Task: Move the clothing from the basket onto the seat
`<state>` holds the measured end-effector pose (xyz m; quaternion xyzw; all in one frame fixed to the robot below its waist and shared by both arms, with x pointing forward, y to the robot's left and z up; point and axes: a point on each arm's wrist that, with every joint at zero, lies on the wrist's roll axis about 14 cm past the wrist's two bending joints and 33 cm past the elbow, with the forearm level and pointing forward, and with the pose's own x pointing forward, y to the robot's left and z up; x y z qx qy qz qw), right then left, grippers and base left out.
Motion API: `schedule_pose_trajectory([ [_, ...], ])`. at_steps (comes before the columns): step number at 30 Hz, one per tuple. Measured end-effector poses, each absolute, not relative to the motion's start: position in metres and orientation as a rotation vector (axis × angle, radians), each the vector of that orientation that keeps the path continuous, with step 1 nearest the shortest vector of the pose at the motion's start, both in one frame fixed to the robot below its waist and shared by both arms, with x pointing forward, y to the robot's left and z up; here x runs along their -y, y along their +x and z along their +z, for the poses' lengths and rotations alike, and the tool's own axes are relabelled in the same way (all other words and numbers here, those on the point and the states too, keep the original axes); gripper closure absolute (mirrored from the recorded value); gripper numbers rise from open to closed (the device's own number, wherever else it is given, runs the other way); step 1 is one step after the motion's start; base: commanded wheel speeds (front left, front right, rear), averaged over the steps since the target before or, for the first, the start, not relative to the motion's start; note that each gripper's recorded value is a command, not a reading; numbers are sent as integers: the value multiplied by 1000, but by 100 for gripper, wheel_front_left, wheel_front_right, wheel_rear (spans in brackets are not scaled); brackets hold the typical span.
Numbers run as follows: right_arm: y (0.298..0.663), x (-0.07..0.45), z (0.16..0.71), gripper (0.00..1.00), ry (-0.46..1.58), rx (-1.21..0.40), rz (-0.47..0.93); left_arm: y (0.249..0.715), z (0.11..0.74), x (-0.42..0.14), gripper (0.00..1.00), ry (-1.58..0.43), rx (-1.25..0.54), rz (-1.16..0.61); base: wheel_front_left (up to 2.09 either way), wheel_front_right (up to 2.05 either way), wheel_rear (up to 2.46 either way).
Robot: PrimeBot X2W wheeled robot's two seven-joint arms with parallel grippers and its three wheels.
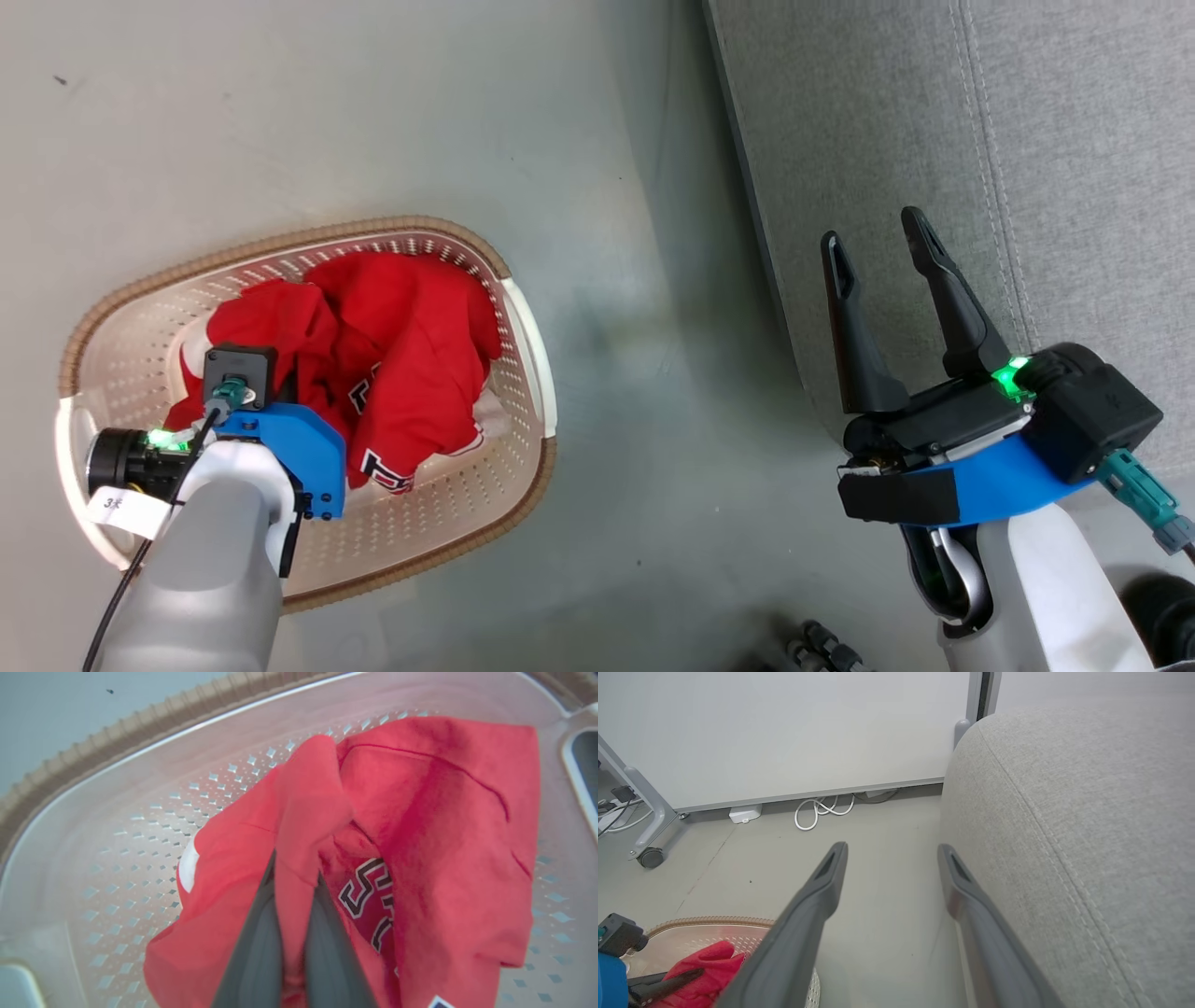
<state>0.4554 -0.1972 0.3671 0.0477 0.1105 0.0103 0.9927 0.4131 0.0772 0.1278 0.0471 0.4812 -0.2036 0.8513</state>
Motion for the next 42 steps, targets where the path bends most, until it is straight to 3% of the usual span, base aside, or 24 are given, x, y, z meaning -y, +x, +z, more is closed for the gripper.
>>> schedule_pose_trajectory([
  [20,432,179,444,0,93,-66,68,409,247,-70,100,60,-779,-437,0,0,0],
  [42,396,137,504,0,114,75,184,409,407,-51,100,-48,-324,-471,0,0,0],
])
